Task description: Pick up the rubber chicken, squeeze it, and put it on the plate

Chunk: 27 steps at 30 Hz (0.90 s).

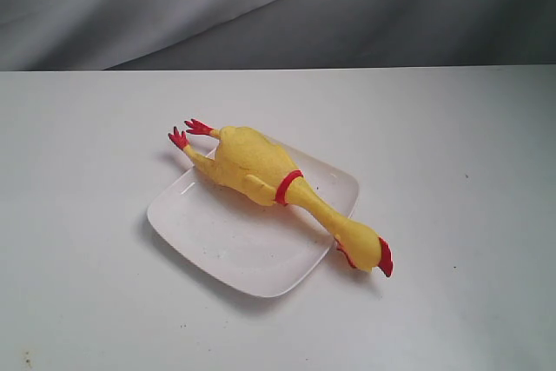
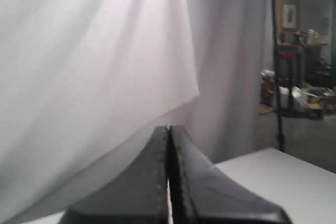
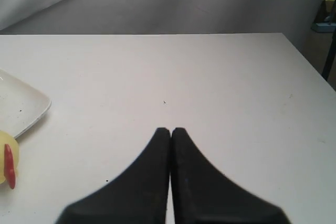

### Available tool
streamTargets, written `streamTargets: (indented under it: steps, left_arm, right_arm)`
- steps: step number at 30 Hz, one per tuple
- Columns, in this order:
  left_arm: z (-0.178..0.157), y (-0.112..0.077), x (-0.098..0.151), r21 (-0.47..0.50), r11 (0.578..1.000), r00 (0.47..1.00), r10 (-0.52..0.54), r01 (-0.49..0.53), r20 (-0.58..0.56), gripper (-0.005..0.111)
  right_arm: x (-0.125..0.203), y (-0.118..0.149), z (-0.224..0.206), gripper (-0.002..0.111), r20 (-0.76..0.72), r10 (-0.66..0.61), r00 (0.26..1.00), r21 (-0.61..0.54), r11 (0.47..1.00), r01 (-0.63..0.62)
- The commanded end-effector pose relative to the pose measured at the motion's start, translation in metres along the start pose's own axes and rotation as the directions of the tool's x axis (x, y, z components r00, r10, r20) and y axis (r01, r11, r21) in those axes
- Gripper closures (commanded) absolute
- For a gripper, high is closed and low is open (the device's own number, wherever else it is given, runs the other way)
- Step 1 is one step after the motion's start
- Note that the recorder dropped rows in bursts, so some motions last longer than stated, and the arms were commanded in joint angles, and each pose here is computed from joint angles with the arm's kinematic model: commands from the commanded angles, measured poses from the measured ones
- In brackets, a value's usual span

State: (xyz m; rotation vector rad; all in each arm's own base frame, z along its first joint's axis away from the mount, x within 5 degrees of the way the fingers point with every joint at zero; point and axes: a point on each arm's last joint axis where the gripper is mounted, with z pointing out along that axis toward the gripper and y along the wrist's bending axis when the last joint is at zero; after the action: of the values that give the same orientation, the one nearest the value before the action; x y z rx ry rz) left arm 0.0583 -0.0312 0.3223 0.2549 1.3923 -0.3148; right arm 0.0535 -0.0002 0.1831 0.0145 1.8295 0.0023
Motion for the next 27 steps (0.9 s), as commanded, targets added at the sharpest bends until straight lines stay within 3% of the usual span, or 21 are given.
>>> streamTargets:
  steps: [1, 4, 8, 27]
  left_arm:
    - [-0.02, -0.001, -0.009, -0.134, 0.99, 0.992, 0.065, -0.05, 0.111, 0.107]
    - [-0.031, -0.003, -0.013, -0.205, 0.976, 0.98, 0.107, -0.071, 0.168, 0.107]
    - [-0.042, -0.009, -0.016, -0.21, 0.973, 0.966, 0.139, -0.092, 0.219, 0.107]
    - [-0.046, 0.001, -0.02, -0.329, 0.943, 0.956, 0.148, -0.059, 0.252, 0.107]
  right_arm:
    - [0.001, 0.0, 0.0, 0.108, -0.002, 0.005, 1.0, 0.001, 1.0, -0.005]
    - [0.001, 0.0, 0.0, 0.108, -0.002, 0.005, 1.0, 0.001, 1.0, -0.005]
    - [0.001, 0.0, 0.0, 0.108, -0.002, 0.005, 1.0, 0.001, 1.0, -0.005]
    - [0.001, 0.0, 0.0, 0.108, -0.002, 0.005, 1.0, 0.001, 1.0, -0.005]
